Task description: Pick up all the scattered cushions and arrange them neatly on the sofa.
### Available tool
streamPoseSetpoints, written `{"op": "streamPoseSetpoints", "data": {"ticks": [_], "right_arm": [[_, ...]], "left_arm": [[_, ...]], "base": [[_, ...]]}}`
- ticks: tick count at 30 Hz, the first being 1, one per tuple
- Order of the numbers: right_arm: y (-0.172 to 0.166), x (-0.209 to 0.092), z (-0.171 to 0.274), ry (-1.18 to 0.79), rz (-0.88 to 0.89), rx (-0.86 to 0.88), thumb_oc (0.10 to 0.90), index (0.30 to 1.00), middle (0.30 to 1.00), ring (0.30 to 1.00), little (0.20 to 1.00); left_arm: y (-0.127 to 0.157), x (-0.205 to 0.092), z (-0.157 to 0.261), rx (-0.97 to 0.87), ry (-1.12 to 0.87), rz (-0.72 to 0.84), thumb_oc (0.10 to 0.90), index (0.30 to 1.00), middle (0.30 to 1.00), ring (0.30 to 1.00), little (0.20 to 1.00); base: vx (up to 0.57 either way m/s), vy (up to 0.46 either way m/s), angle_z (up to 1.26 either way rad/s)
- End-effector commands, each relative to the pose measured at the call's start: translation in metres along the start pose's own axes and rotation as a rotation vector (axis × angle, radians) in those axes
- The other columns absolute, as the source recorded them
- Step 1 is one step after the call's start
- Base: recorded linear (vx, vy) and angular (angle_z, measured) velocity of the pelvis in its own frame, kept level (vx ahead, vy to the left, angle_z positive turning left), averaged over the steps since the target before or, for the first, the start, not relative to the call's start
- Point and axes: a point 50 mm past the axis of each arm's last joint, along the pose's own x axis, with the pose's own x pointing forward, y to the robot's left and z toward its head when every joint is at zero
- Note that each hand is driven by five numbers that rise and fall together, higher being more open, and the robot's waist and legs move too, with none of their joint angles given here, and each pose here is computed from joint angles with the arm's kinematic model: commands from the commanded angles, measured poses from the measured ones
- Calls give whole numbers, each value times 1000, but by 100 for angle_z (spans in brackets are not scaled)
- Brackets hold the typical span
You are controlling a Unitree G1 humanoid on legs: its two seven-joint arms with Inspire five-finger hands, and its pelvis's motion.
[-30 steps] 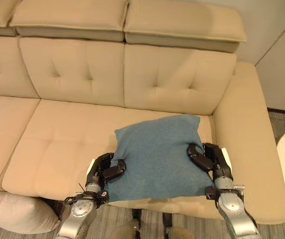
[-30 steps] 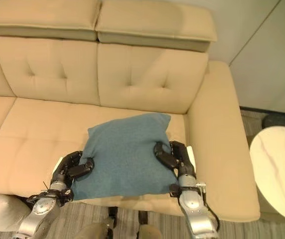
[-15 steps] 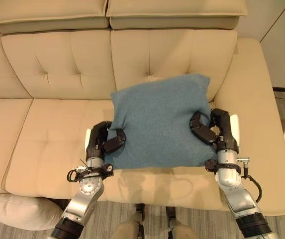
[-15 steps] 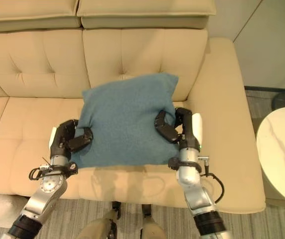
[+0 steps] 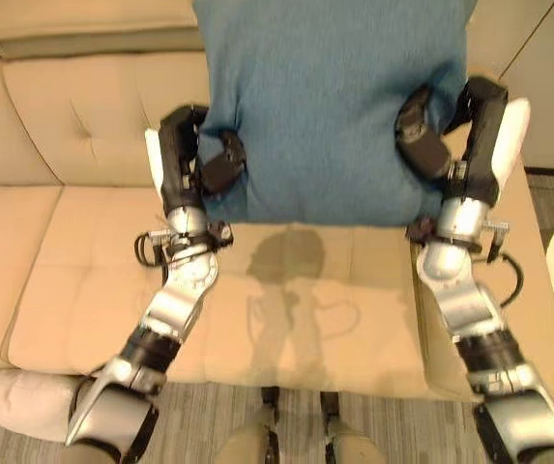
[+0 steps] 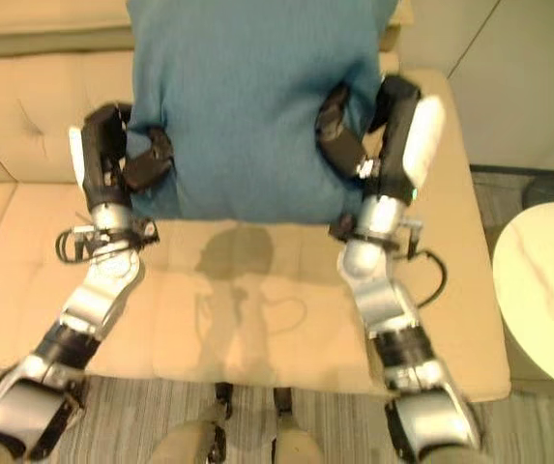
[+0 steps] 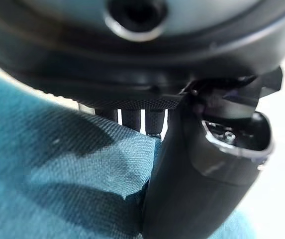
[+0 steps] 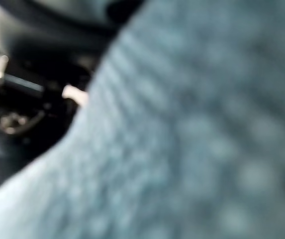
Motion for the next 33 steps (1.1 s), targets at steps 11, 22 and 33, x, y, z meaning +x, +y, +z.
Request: {"op": "streamPoseSetpoints", "data": {"ticks": [11,22,33], "right_arm": [[17,98,109,-98,79,174,800,900,900,900,900],[24,71,73,-111,217,99,800,900,900,900,900],[-5,54,23,-42,199,68,800,900,900,900,900]], "left_arm": [[-40,90,135,10,-278,-145,800,900,900,900,900],[-34,63,77,21,-190,-241,800,900,900,900,900],[12,59,41,18,-108,-143,800,900,900,900,900]], "base": [[-22,-31,-2],[-17,-14,4],[-30,-11,-2]]}}
